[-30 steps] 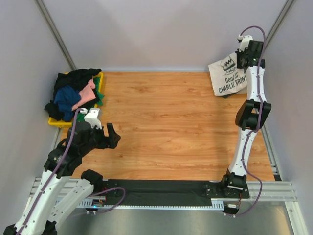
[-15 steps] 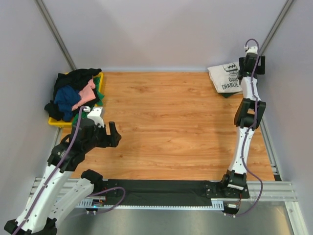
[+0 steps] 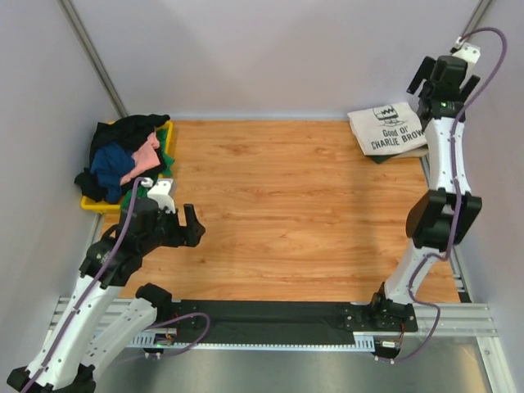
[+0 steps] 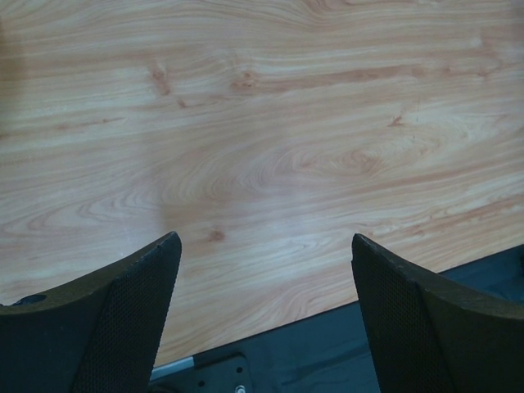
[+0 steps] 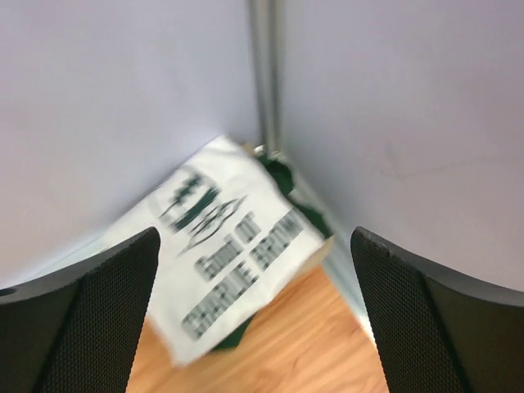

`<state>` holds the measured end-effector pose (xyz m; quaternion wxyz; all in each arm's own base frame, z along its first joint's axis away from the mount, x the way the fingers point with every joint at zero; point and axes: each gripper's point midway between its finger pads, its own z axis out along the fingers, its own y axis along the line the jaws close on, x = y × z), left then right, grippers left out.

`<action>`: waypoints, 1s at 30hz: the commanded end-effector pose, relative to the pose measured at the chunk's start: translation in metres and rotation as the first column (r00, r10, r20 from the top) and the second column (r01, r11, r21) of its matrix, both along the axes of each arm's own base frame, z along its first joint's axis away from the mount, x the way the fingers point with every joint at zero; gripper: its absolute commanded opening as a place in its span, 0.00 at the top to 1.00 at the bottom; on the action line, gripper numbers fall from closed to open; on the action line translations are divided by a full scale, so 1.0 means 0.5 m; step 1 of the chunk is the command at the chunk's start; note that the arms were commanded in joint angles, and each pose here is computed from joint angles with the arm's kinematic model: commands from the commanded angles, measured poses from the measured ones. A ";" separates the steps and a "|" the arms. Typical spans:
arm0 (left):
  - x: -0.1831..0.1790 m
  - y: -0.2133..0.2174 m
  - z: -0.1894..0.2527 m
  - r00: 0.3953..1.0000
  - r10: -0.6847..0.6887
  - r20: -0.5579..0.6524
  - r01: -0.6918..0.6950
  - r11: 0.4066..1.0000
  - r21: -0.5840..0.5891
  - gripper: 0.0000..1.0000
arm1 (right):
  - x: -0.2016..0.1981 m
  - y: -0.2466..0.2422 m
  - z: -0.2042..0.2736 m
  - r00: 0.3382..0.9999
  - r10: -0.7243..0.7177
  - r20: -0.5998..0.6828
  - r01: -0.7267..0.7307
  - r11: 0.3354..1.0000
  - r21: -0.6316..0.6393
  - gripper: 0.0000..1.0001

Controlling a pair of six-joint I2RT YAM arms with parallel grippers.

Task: Fold and stack the t-shirts
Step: Reset both grippers

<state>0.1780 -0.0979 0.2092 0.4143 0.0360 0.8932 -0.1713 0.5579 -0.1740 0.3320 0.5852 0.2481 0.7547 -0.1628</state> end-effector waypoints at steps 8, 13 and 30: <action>0.006 -0.004 0.024 0.999 -0.011 0.044 0.012 1.000 -0.017 0.08 | -0.349 0.548 -0.187 0.845 0.518 -0.131 -0.424 0.801 0.423 0.00; 0.001 0.004 0.034 0.997 0.001 0.072 0.000 1.000 -0.022 0.07 | -0.538 0.677 -0.245 0.759 0.651 -0.011 -0.551 0.652 0.521 0.00; 0.010 0.051 0.041 0.989 0.119 0.090 -0.123 0.992 0.033 0.05 | -0.753 0.770 -0.364 0.583 0.811 -0.046 -0.629 0.487 0.606 0.00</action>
